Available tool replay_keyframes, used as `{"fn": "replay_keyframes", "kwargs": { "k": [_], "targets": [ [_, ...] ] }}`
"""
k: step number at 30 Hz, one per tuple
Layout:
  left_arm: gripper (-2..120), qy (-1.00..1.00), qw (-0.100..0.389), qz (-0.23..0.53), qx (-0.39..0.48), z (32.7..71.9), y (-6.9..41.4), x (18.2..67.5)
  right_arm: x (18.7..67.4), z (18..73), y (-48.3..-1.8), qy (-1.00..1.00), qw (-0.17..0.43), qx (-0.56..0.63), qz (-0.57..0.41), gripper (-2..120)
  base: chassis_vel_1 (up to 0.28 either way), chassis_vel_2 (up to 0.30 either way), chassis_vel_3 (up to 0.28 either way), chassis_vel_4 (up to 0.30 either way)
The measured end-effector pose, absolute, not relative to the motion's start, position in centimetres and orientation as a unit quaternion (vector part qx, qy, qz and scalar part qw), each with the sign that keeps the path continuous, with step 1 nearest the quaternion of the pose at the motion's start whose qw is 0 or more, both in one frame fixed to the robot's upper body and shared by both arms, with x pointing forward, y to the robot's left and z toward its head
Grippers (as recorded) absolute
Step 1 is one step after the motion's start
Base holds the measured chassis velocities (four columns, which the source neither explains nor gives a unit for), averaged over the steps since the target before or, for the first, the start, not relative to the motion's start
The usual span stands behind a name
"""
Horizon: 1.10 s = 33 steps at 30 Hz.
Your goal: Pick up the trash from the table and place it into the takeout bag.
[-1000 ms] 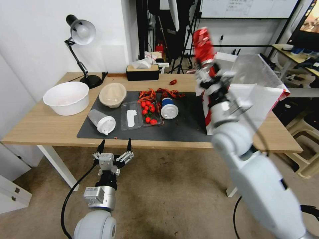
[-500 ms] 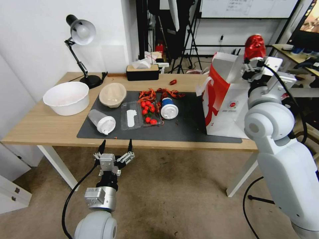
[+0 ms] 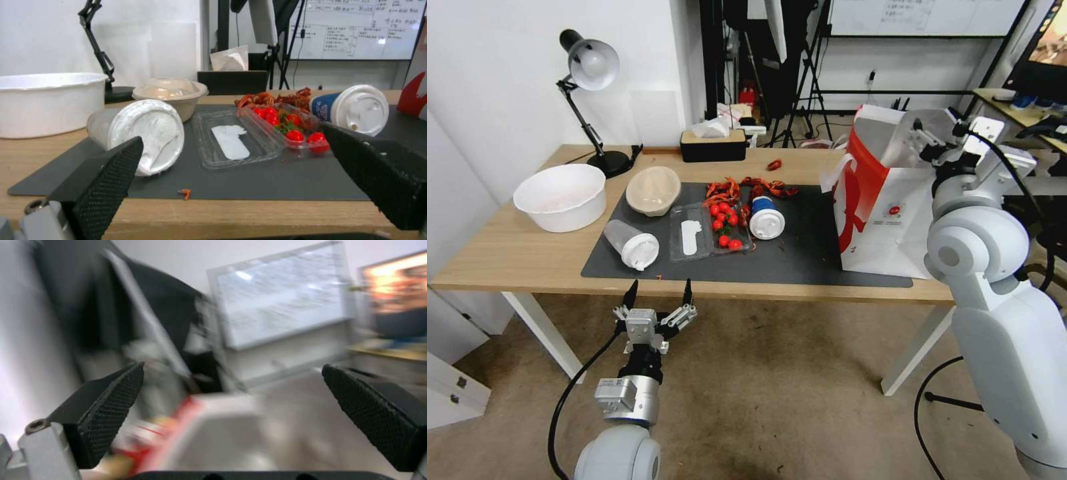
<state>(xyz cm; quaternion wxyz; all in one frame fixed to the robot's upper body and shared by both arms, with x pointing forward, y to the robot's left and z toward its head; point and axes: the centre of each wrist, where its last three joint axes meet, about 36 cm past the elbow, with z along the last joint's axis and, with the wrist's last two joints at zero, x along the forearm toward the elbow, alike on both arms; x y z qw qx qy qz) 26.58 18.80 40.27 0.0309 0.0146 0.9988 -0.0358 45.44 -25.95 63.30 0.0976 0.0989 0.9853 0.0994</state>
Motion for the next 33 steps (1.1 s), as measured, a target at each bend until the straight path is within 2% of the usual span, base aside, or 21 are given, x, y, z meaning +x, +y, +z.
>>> {"fn": "replay_keyframes", "kwargs": {
  "k": [3, 9, 14, 21, 33],
  "targets": [
    [100, 0.999, 0.032, -0.036, 0.014, 40.3, 18.8, 26.6, 43.9, 62.9, -25.4, 0.973, 0.170, -0.009, 0.156, 100, 0.000, 0.000, 0.000, 0.000],
    [100, 0.999, 0.033, -0.037, 0.014, 40.3, 18.9, 26.6, 40.4, 58.1, -24.1, 0.970, 0.192, -0.112, 0.101, 100, 0.000, 0.000, 0.000, 0.000],
    [100, 0.999, 0.034, -0.039, 0.013, 40.3, 18.9, 26.7, 37.2, 53.5, -22.8, 0.973, 0.180, -0.139, 0.050, 100, 0.000, 0.000, 0.000, 0.000],
    [100, 0.999, 0.034, -0.040, 0.012, 40.1, 19.0, 26.6, 31.6, 46.9, -21.6, 0.985, 0.142, -0.102, -0.008, 100, 0.000, 0.000, 0.000, 0.000],
    [100, 0.998, 0.033, -0.042, 0.012, 39.9, 19.0, 26.7, 25.9, 41.0, -19.7, 0.996, 0.076, -0.042, 0.007, 100, 0.000, 0.000, 0.000, 0.000]
  ]
}}
